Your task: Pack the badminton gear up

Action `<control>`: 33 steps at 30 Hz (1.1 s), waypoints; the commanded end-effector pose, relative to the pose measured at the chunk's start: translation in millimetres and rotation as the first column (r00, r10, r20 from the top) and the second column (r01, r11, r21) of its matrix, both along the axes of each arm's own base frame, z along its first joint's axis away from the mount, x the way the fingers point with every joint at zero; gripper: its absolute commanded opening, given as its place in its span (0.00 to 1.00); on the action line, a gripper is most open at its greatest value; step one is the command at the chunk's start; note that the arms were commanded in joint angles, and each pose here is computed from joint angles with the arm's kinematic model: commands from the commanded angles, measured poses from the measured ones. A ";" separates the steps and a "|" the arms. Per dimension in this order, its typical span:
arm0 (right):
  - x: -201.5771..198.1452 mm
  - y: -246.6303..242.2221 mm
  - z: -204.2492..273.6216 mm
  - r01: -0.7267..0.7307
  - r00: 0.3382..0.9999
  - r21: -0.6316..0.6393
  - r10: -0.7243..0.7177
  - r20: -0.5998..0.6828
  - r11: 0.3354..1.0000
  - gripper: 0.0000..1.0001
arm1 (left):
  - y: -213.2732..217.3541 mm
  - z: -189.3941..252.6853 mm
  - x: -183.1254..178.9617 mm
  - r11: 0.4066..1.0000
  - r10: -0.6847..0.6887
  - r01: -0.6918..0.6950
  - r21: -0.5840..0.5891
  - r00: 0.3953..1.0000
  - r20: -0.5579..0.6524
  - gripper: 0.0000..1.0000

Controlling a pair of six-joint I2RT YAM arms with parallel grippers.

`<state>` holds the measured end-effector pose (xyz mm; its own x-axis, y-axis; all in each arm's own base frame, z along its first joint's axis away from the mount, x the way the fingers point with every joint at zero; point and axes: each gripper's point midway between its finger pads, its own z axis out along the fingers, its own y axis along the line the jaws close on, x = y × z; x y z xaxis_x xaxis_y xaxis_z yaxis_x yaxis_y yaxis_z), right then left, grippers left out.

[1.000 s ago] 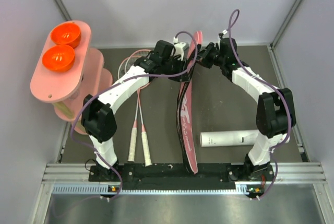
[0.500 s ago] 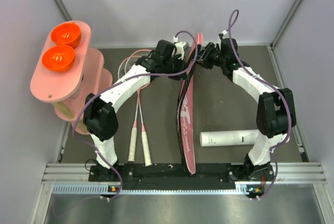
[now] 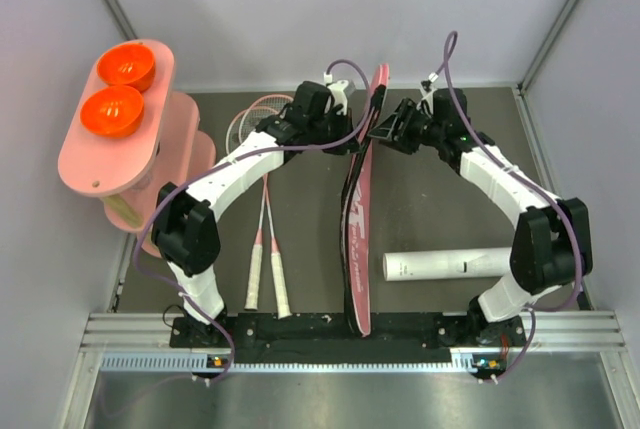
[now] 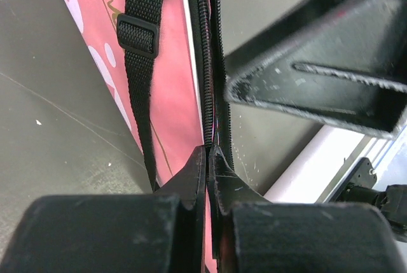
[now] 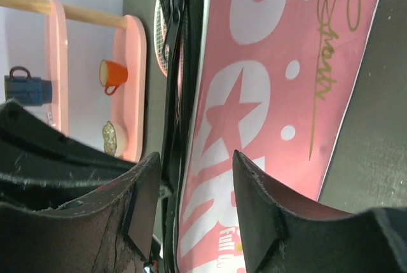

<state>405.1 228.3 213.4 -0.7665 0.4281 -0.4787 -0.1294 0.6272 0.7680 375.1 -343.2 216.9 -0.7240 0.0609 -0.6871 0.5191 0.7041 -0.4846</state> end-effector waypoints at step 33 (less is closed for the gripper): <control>-25.7 -23.6 -12.9 -0.039 0.994 -0.264 0.065 0.093 0.964 0.00 | -2.5 60.6 4.4 0.983 0.019 -0.010 -0.185 0.999 0.046 0.00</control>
<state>384.9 214.0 204.4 -0.7269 0.3192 -0.6081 -0.2032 0.7458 0.6344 380.9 -341.1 229.9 -0.7474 -0.0252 -0.6639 0.4653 0.6934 -0.5501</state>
